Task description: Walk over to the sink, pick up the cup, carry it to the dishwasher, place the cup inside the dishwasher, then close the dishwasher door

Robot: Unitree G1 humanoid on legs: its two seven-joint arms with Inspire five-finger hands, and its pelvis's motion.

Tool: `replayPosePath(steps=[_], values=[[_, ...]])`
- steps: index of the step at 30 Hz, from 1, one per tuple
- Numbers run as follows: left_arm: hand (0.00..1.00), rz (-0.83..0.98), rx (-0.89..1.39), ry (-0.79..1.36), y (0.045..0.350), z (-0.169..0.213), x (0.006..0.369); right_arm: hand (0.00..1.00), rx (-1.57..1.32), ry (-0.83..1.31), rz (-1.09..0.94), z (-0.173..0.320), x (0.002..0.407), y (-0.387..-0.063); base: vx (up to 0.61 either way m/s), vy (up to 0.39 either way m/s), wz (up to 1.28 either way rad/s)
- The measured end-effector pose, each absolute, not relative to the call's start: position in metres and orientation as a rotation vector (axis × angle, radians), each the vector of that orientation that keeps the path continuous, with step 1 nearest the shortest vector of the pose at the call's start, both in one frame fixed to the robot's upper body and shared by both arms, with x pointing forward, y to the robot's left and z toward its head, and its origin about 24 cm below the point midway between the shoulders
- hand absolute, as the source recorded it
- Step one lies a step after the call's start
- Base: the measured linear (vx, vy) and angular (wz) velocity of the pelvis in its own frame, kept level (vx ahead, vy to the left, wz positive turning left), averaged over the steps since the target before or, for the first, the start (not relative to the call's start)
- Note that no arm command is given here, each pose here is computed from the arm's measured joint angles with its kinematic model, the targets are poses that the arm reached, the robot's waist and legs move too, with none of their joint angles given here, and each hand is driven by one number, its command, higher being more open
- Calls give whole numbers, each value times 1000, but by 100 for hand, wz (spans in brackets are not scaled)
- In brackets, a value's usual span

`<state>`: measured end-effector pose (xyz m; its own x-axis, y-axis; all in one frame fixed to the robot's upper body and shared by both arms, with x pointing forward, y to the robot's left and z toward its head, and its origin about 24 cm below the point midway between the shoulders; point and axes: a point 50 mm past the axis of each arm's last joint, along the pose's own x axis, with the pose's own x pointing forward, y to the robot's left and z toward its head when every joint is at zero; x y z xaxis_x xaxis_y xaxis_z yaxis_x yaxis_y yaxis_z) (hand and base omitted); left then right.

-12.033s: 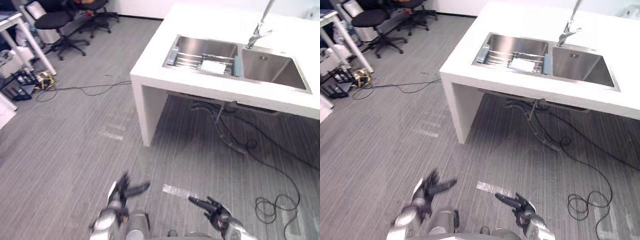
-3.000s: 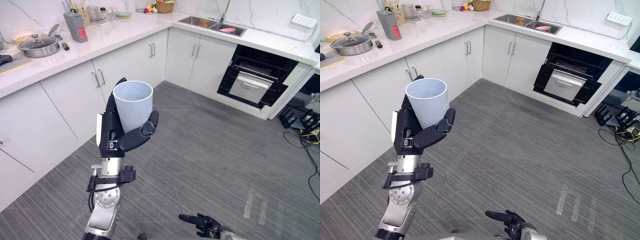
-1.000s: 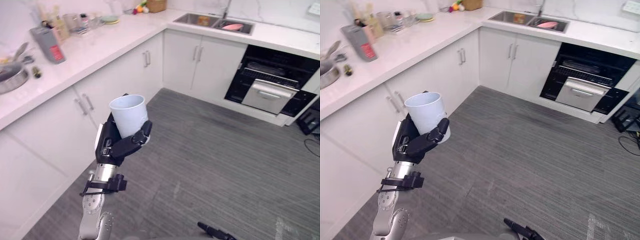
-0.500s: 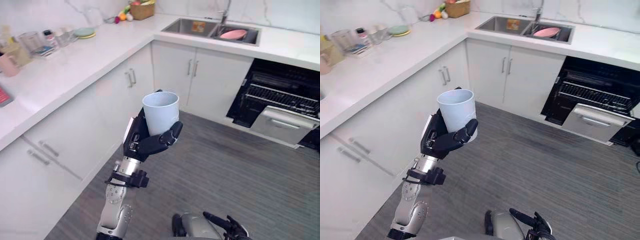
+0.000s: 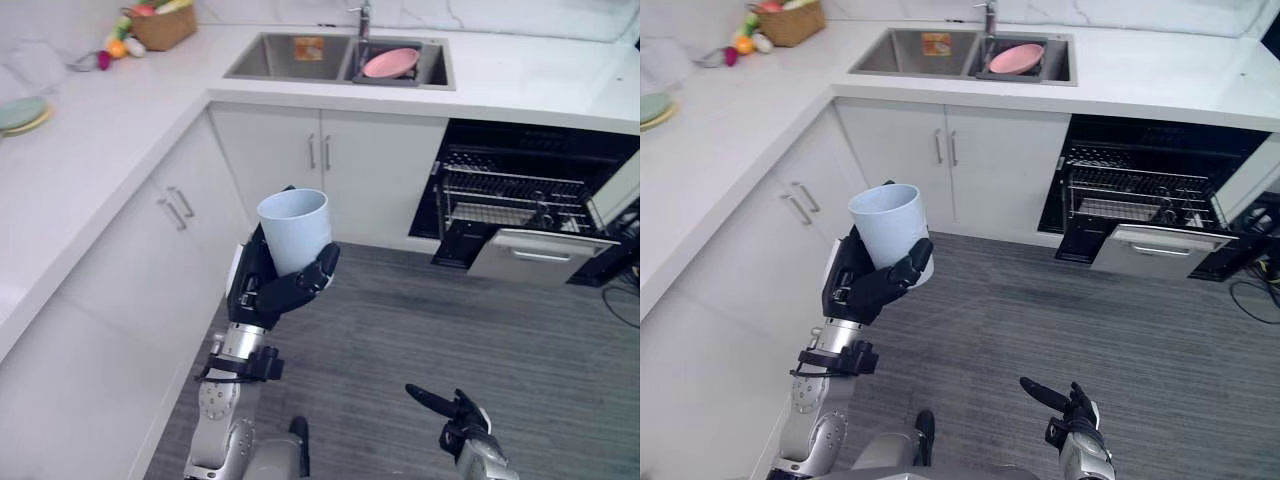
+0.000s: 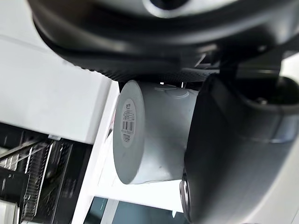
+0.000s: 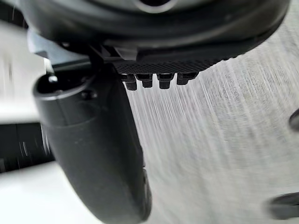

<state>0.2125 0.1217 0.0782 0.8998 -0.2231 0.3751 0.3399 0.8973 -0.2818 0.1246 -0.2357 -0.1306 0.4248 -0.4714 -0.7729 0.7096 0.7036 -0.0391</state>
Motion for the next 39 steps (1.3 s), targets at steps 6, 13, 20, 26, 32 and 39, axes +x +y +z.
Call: replayPosePath(steps=[6,13,20,26,32,39], values=[[0,-376,-264,-366,122,76,221,100,392,493,-1060,-99,100,-267,334,83,-82],[0,-355,-287,-462,135,100,224,100,196,-105,-994,13,126,-302,528,-77,-58],[0,-427,-334,-489,104,103,213,100,44,-329,-793,66,149,-264,162,-91,-12],[0,-243,-342,-429,129,83,195,100,19,-367,-666,77,152,-263,213,-75,-13],[0,-234,-345,-384,129,69,192,100,-50,-445,-539,98,173,-266,325,25,-33],[0,-237,-307,-377,131,67,193,100,-22,-381,-394,90,187,-247,357,231,-63]])
